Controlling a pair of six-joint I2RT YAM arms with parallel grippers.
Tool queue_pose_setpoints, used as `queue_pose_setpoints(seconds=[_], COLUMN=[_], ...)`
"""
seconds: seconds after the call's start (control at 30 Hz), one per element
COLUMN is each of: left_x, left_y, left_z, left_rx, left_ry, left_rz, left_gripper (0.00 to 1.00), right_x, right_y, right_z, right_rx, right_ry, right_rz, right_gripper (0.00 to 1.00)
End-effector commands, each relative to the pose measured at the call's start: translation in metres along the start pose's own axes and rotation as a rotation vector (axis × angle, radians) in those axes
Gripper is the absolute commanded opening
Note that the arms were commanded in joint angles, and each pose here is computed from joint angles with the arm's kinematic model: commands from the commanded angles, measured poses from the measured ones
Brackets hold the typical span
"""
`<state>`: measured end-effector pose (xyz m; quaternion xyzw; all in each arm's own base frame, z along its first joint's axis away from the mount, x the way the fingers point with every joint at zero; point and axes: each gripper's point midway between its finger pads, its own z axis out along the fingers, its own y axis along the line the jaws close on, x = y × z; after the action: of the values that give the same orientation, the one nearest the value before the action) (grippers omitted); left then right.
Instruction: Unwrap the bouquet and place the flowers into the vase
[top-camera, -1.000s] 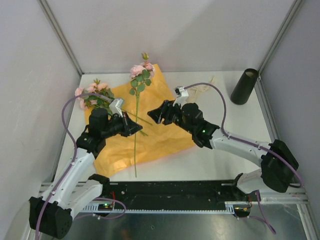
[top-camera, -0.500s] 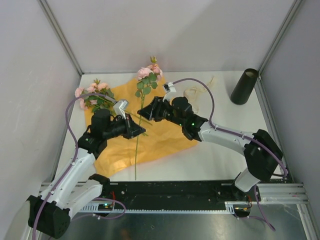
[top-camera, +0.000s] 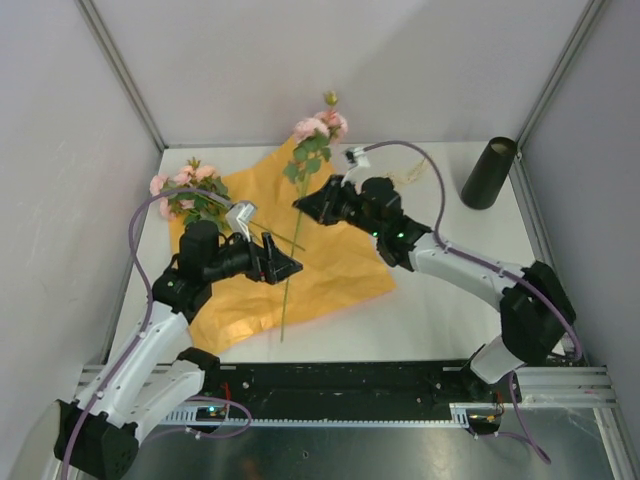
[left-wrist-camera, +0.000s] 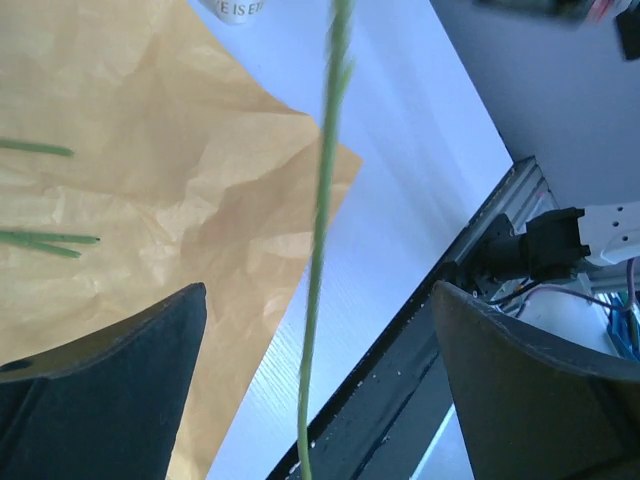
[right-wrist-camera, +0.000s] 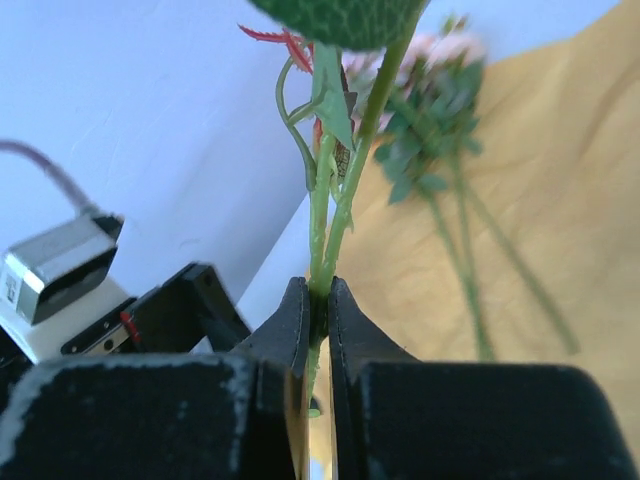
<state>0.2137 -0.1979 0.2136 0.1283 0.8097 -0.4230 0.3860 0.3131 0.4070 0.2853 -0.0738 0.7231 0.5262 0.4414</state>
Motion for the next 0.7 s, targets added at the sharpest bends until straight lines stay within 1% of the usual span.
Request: queue_pose_setpoints(seconds=[0.0, 0.07, 0.17, 0.23, 0.37, 0.5, 0.57, 0.67], left_x=[-0.02, -0.02, -0.02, -0.02, -0.021, -0.025, -0.026, -0.025], left_y=[-0.011, -0.005, 0.003, 0.011, 0.033, 0.052, 0.059, 0.067], left_z=[-0.012, -0.015, -0.018, -0.02, -0.028, -0.042, -0.051, -0.063], left_rx=[-0.013, -0.051, -0.1, -0.149, -0.283, -0.422, -0.48, -0.551], left_ry=[-0.07, -0.08, -0.095, -0.109, -0.122, -0.134, -0.14, -0.149], left_rz=[0.06, 0.07, 0.071, 0.063, 0.057, 0.065, 0.071, 0.083], left_gripper=[0.99, 0.99, 1.0, 1.0, 1.0, 1.0, 1.0, 1.0], right_x=[-0.118, -0.155, -0.217, -0.264, -0.339, -0.39, -0.409, -0.434], right_y=[0.026, 0.018, 0.012, 0.003, -0.006, -0.012, -0.013, -0.014], right_z=[-0.052, -0.079, -0.131, -0.173, -0.253, -0.314, -0.338, -0.362], right_rx=[-0.012, 0.054, 0.182, 0.314, 0.554, 0.714, 0.766, 0.828], right_ry=[-0.277, -0.366, -0.536, -0.67, -0.89, -1.029, -1.08, -1.138], right_rz=[-0.215, -0.313, -0.469, -0.573, -0.725, -0.79, -0.812, -0.86], right_gripper=[0.0, 0.0, 0.0, 0.0, 0.0, 0.0, 0.0, 0.0])
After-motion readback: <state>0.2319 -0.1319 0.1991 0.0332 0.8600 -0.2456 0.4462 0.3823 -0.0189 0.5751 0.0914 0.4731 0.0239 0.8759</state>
